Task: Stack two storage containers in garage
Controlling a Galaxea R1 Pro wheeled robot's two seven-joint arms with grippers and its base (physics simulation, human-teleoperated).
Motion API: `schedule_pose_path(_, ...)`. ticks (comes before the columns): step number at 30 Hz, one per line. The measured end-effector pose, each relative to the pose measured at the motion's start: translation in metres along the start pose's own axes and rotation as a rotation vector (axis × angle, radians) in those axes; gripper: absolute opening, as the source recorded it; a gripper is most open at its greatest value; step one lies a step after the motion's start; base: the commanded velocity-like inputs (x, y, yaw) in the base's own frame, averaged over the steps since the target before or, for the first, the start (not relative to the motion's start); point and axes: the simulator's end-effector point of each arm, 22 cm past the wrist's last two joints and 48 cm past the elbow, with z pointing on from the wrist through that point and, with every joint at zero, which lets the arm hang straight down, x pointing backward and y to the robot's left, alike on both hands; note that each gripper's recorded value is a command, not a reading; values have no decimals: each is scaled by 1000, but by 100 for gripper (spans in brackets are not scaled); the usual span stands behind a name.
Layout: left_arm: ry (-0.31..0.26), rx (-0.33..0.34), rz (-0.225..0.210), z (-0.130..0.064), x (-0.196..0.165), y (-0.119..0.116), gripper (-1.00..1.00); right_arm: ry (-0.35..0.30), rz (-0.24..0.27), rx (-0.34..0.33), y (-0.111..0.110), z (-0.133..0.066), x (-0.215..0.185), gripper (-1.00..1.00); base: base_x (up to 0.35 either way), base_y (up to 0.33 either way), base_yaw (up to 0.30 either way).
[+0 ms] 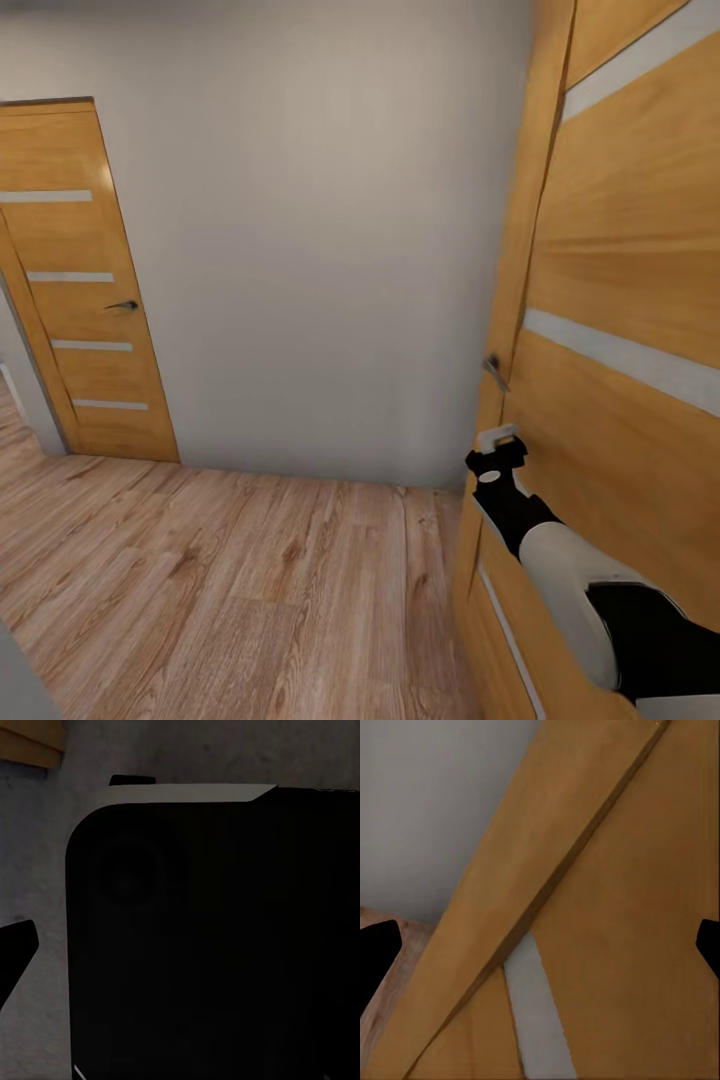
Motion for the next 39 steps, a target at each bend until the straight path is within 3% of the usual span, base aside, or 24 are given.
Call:
schedule_pose_path(4, 0, 0, 0, 0, 0, 0, 100, 12, -16, 58, -40, 11, 8, 100, 0, 0, 0)
schedule_pose_path(12, 0, 0, 0, 0, 0, 0, 100, 28, -45, 115, -86, 22, 26, 100, 0, 0, 0)
schedule_pose_path(37, 0, 0, 0, 0, 0, 0, 100, 26, -45, 114, -86, 22, 26, 100, 0, 0, 0)
schedule_pose_path(39, 0, 0, 0, 0, 0, 0, 100, 24, -26, 76, -55, 15, 18, 100, 0, 0, 0)
